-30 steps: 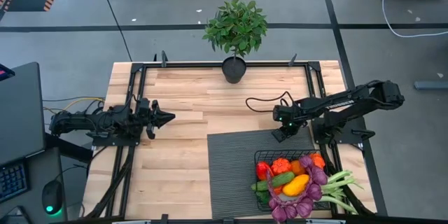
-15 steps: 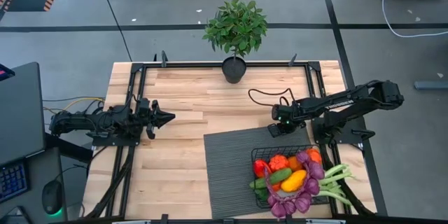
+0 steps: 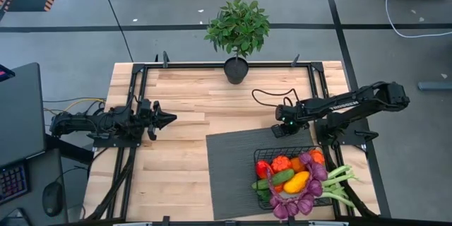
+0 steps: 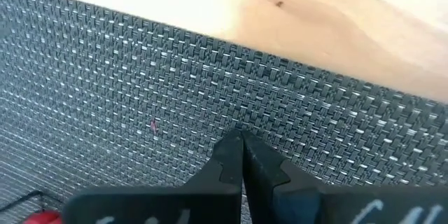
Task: Build produce basket
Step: Adjust the gray table mat
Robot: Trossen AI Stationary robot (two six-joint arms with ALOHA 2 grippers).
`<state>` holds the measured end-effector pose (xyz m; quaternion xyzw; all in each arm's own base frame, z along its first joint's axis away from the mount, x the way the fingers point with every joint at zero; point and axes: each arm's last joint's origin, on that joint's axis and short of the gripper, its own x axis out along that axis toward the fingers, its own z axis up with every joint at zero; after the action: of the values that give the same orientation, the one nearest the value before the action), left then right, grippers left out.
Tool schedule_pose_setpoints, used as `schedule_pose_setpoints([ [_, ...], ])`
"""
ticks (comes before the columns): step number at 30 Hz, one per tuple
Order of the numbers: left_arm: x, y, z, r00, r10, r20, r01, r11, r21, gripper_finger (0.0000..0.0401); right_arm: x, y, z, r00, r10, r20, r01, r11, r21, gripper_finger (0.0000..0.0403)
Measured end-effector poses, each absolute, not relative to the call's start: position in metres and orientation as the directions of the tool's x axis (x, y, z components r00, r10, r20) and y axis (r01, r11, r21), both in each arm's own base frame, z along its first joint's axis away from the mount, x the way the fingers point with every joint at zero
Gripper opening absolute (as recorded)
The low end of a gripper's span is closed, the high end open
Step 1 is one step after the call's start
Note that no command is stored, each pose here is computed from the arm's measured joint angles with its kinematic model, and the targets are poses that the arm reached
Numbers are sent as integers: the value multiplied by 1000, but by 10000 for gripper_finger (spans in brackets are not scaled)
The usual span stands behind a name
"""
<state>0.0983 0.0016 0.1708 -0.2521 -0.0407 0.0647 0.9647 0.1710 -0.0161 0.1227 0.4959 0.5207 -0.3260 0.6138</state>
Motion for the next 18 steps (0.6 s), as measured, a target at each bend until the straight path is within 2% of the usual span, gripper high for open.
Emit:
schedule_pose_setpoints([
  [4, 98, 2, 171, 988, 145, 46, -104, 865, -492, 26, 171, -19, 135, 260, 83, -962, 892, 361, 272, 7],
  [6, 98, 2, 171, 988, 145, 46, -104, 865, -492, 26, 177, -20, 147, 311, 65, -948, 855, 417, 309, 8],
  [12, 98, 2, 171, 988, 145, 46, -104, 865, -492, 35, 198, -16, 184, 443, 82, -893, 643, 665, 380, 6],
  [18, 98, 2, 171, 988, 145, 46, -104, 865, -492, 32, 224, -8, 197, 544, 103, -833, 428, 820, 381, 5],
])
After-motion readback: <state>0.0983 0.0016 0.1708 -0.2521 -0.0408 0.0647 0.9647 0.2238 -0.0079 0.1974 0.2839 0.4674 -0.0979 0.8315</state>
